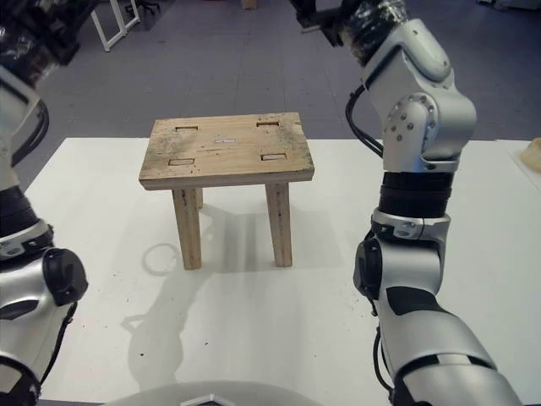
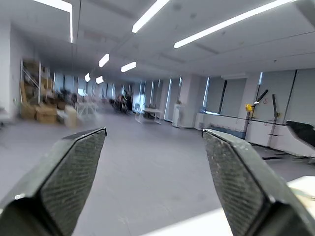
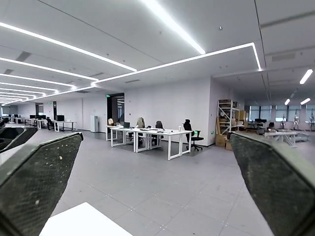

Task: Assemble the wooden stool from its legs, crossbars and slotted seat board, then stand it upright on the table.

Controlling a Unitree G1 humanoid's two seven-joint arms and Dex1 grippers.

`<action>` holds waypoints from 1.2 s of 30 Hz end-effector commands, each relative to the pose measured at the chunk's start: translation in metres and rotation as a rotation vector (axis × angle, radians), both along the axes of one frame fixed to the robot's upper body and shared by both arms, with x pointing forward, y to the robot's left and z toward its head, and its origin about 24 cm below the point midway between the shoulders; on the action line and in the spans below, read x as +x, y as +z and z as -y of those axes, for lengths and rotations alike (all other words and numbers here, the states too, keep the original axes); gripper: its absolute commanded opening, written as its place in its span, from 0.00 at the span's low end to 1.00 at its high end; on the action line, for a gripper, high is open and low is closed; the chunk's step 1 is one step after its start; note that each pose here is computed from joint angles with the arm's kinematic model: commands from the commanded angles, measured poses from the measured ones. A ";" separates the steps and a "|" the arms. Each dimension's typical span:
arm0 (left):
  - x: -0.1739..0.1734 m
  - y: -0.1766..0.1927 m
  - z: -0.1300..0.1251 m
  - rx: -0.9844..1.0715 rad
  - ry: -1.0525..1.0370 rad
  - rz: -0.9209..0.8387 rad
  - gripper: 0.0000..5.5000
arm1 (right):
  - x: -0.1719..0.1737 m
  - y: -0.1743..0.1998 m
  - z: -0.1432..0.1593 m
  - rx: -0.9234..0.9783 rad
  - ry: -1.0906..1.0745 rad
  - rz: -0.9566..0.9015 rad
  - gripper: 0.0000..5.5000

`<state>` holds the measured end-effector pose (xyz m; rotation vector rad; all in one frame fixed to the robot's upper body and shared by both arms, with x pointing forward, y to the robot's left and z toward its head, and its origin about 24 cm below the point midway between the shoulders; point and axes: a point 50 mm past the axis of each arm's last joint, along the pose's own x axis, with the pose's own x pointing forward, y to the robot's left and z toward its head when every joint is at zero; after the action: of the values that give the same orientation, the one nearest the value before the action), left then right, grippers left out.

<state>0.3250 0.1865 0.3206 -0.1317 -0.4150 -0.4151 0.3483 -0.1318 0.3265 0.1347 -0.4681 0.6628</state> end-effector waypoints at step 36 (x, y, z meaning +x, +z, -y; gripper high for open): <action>-0.082 -0.167 -0.023 0.201 0.578 -0.081 0.66 | -0.080 -0.161 0.060 0.013 -0.574 -0.323 1.00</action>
<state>0.2476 0.2041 0.1618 0.1658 -0.3234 0.0765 0.2741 -0.1908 0.1678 0.1674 -0.1795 0.0773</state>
